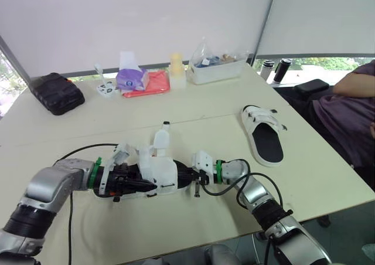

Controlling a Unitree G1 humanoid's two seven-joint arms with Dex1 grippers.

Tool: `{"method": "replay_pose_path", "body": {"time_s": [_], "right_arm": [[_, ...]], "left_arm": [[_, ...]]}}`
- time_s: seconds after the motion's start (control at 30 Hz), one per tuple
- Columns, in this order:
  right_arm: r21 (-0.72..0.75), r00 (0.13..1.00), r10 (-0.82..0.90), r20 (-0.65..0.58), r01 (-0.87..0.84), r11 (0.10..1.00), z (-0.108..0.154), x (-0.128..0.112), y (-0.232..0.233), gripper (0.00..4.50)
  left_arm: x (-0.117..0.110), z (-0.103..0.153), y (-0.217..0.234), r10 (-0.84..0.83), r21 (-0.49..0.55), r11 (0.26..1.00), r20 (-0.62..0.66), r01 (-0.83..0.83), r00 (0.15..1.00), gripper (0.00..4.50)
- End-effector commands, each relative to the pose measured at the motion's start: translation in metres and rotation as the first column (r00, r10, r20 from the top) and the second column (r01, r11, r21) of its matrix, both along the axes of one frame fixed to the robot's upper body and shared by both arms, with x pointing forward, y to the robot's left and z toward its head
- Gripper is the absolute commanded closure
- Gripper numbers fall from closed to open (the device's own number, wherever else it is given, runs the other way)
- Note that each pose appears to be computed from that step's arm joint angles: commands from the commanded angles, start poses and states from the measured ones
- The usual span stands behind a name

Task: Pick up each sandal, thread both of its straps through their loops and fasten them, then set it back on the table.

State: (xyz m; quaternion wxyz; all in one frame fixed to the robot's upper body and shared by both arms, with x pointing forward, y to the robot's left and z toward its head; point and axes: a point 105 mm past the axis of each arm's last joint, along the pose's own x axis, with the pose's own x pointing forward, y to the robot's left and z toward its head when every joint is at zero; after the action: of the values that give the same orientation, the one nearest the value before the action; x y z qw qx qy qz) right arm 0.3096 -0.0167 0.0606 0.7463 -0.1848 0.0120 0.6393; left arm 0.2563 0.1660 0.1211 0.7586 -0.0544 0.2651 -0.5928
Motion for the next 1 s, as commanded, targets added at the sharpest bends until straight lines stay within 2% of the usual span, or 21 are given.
{"method": "replay_pose_path", "body": {"time_s": [0.03, 0.13, 0.17, 0.37, 0.47, 0.6, 0.8, 1.0], "right_arm": [[-0.162, 0.987, -0.091, -0.134, 0.069, 0.984, -0.053, -0.006, -0.023, 4.50], [-0.167, 0.986, -0.089, -0.139, 0.065, 0.984, -0.055, -0.006, -0.023, 4.50], [-0.168, 0.986, -0.087, -0.140, 0.063, 0.984, -0.055, -0.006, -0.023, 4.50], [-0.164, 0.987, -0.075, -0.145, 0.051, 0.985, -0.056, -0.006, -0.020, 4.50], [-0.164, 0.986, -0.069, -0.149, 0.044, 0.986, -0.057, -0.007, -0.019, 4.50], [-0.162, 0.986, -0.064, -0.151, 0.040, 0.986, -0.057, -0.008, -0.018, 4.50], [-0.160, 0.986, -0.068, -0.152, 0.043, 0.986, -0.057, -0.009, -0.019, 4.50], [-0.158, 0.985, -0.080, -0.153, 0.056, 0.986, -0.057, -0.009, -0.022, 4.50]], "left_arm": [[-0.002, 0.019, 0.007, 0.060, -0.004, 0.998, 0.074, -0.060, 0.995, 1.61], [-0.004, 0.026, 0.015, 0.207, -0.032, 0.978, 0.163, -0.205, 0.965, 1.61], [-0.008, 0.027, 0.018, 0.240, -0.038, 0.971, 0.158, -0.237, 0.958, 1.61], [-0.054, 0.024, 0.019, 0.237, -0.037, 0.971, 0.010, -0.236, 0.971, 1.61], [-0.063, 0.011, 0.019, 0.268, -0.002, 0.963, -0.007, -0.268, 0.963, 1.61], [-0.054, -0.012, 0.012, 0.281, 0.082, 0.954, 0.087, -0.288, 0.956, 1.61], [-0.033, -0.019, 0.004, 0.296, 0.066, 0.949, 0.162, -0.309, 0.941, 1.61], [-0.026, -0.028, -0.001, 0.271, 0.068, 0.956, 0.161, -0.285, 0.949, 1.61]]}}
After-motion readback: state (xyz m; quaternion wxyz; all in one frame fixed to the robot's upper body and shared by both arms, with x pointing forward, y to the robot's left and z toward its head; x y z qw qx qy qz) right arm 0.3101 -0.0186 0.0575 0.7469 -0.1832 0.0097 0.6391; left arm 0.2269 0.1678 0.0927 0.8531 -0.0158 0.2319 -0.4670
